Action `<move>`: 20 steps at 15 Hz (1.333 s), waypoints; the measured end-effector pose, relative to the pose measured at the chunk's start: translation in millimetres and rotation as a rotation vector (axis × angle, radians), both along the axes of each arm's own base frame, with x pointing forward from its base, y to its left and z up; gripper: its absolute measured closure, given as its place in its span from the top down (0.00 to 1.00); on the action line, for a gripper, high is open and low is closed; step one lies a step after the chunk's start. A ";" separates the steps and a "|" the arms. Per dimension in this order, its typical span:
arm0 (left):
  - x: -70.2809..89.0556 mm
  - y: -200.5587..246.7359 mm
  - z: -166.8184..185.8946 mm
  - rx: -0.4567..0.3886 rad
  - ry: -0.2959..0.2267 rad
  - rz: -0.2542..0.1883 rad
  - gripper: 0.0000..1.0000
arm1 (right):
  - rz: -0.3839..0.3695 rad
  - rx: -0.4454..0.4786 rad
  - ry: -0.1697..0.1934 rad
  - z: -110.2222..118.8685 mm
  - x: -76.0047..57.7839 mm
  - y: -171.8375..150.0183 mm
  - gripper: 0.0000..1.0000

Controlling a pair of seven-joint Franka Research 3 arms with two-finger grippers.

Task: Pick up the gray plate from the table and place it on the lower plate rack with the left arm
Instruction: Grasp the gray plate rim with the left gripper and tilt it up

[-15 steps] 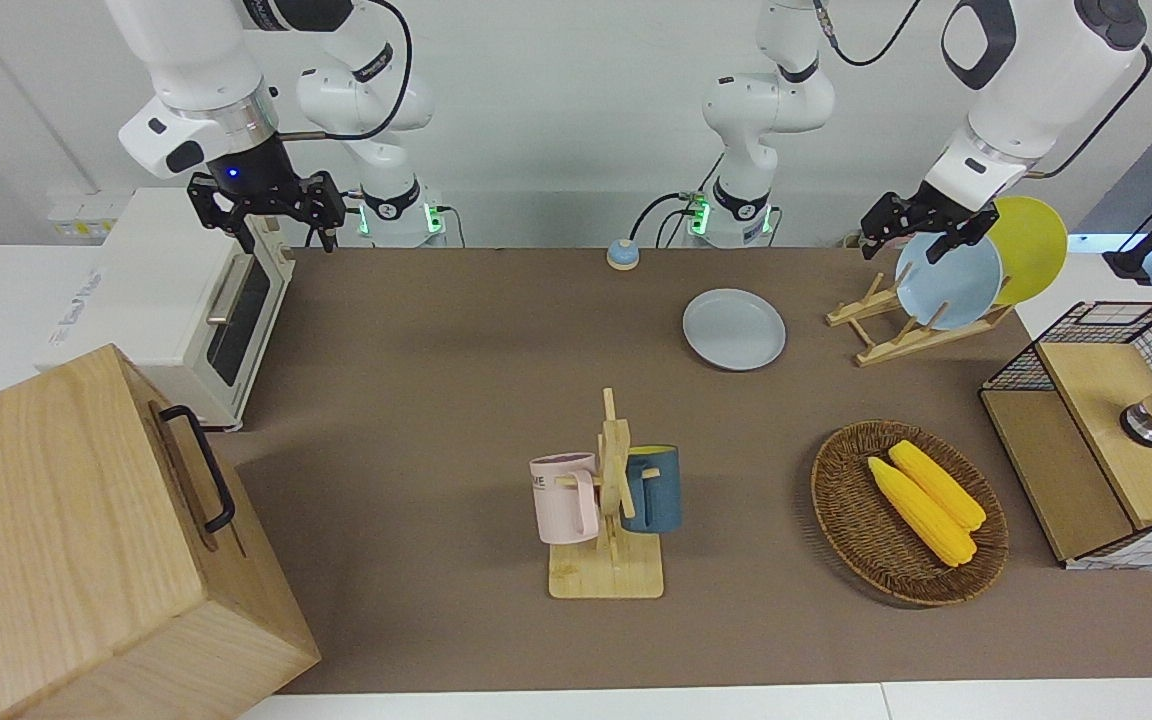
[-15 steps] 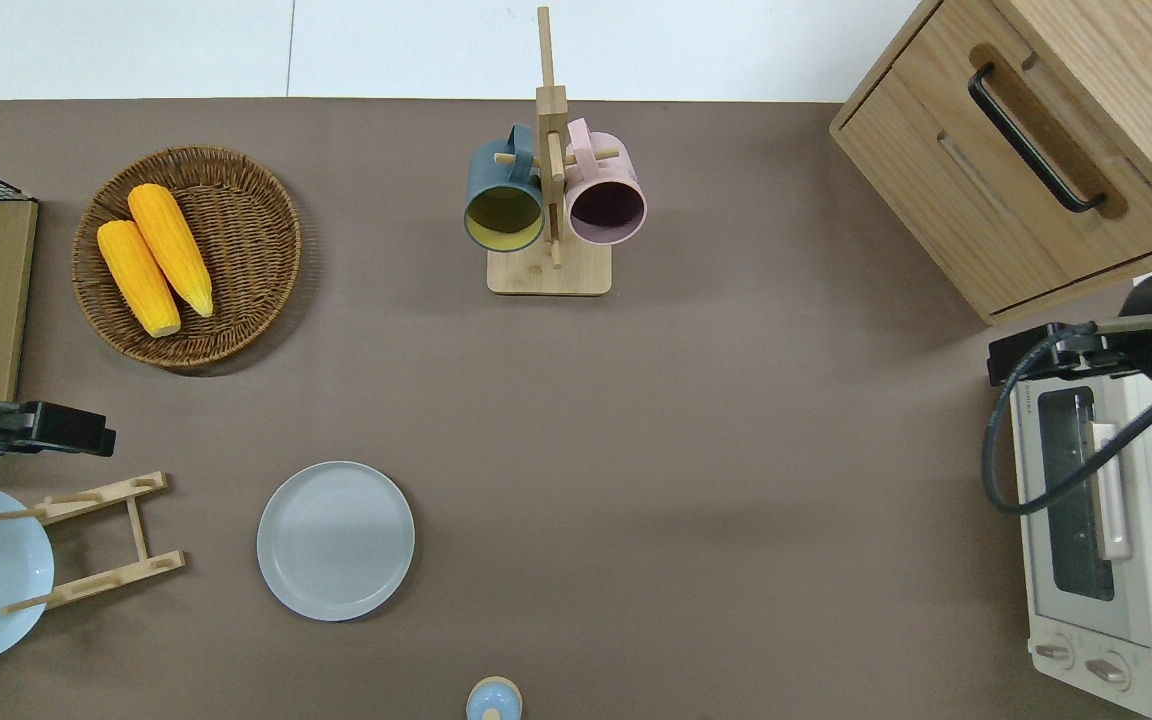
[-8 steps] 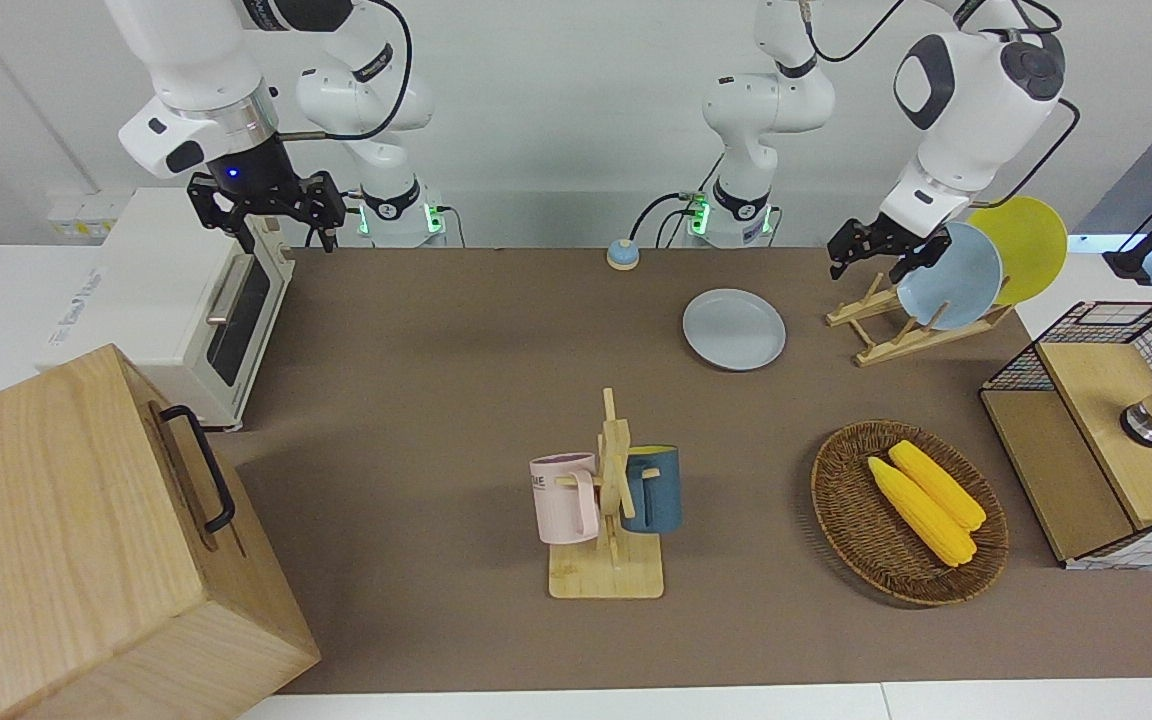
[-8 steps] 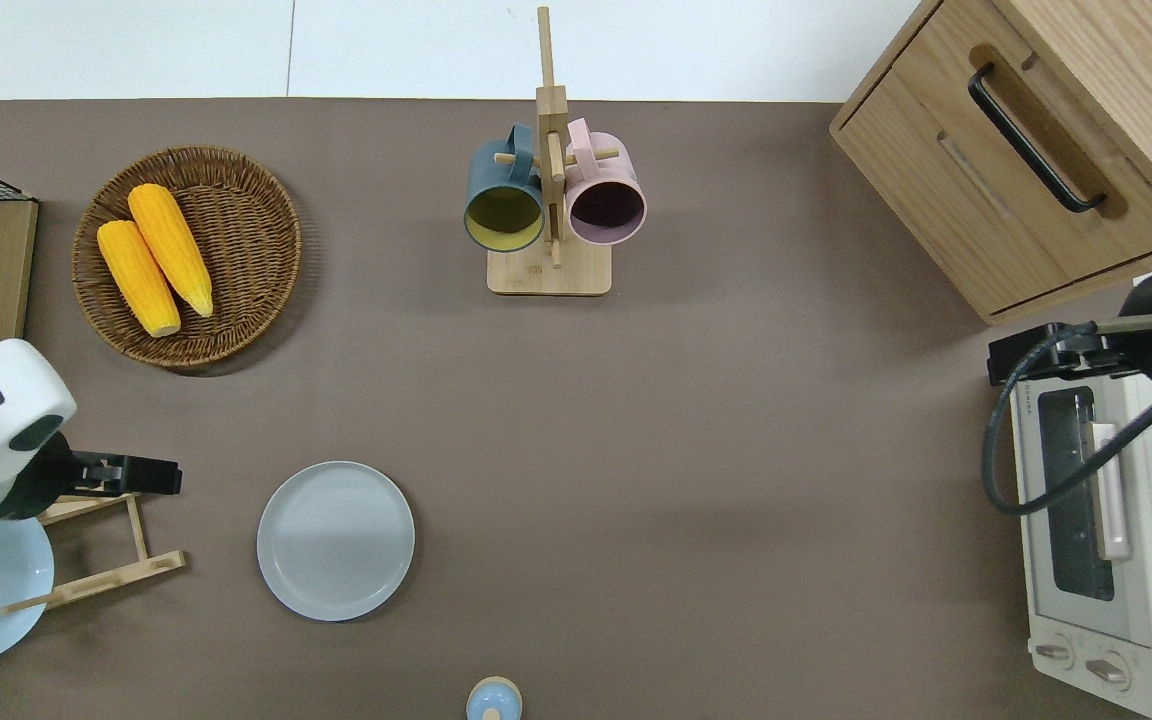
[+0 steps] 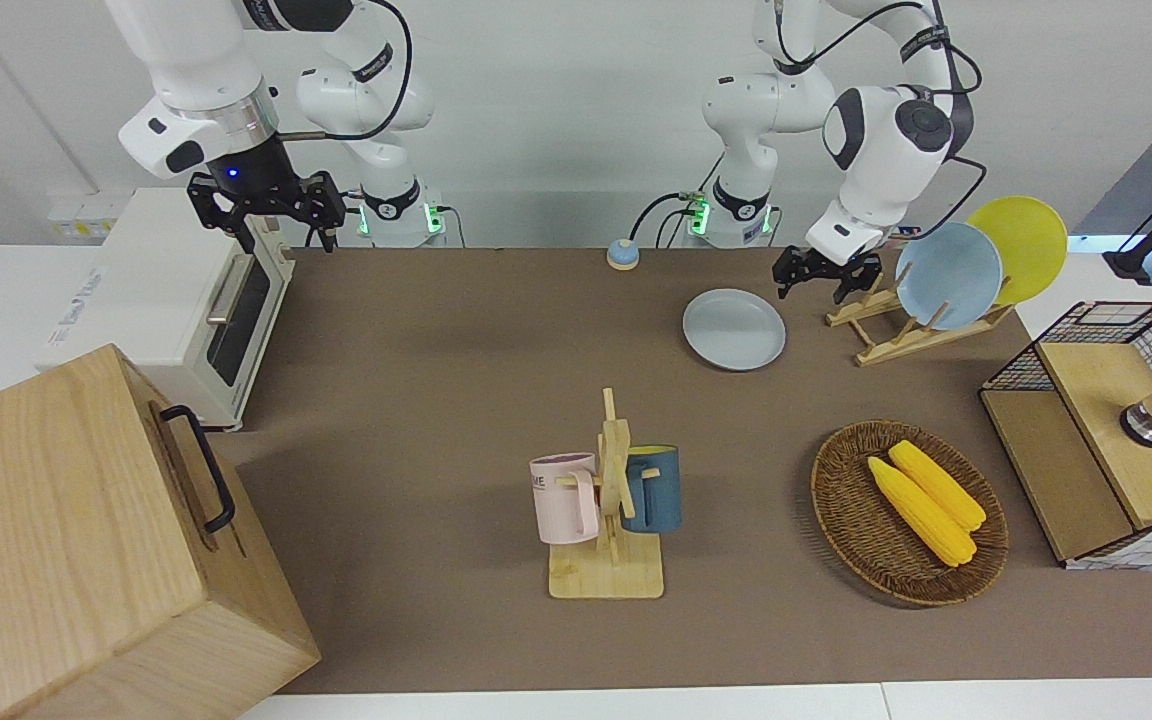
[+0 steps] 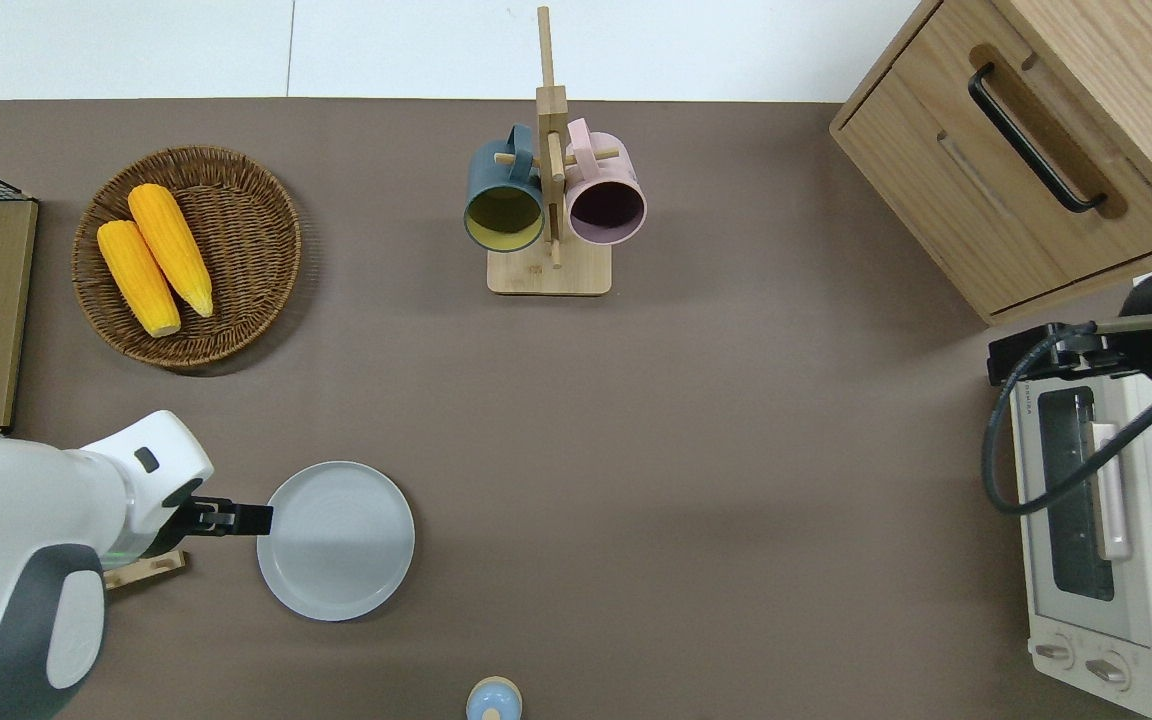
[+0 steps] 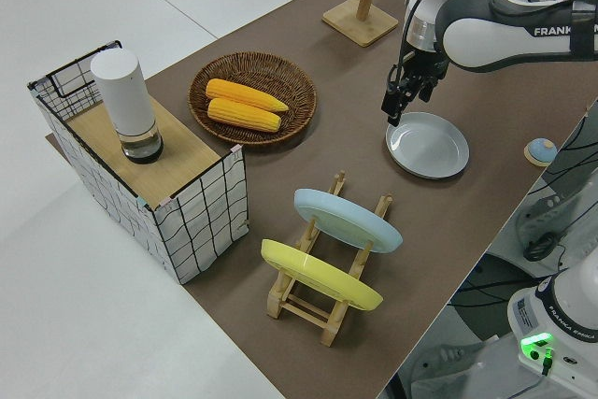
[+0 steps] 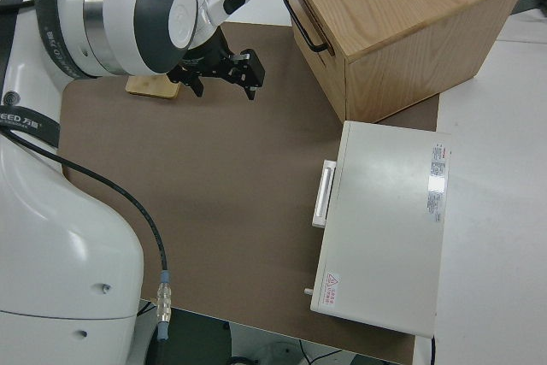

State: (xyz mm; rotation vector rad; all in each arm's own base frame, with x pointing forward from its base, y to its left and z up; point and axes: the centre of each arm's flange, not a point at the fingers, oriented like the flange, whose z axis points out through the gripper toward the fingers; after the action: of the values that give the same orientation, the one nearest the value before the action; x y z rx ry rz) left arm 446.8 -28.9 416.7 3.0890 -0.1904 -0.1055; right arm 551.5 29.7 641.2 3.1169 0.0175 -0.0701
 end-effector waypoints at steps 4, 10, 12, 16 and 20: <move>-15.8 -29.5 -38.7 0.026 -0.030 0.010 1.00 | 0.000 0.000 0.000 0.0 0.0 0.0 0.99; -27.7 -50.6 -65.2 0.042 -0.045 0.015 1.00 | 0.000 0.000 0.000 0.0 0.0 0.0 0.99; -26.1 -48.2 -65.7 0.041 -0.053 0.019 1.00 | 0.000 0.000 0.000 0.0 0.0 0.0 0.99; -22.7 -38.6 -75.9 0.043 -0.068 0.037 1.00 | 0.000 0.000 0.000 0.0 0.0 0.0 0.99; -18.7 -33.5 -97.9 0.038 -0.073 0.048 1.00 | 0.000 0.000 0.000 0.0 0.0 0.0 0.99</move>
State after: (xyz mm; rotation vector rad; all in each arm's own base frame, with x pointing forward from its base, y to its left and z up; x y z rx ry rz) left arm 428.1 -62.4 318.8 3.1352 -0.1183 0.0052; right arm 551.5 29.7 641.2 3.1169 0.0176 -0.0701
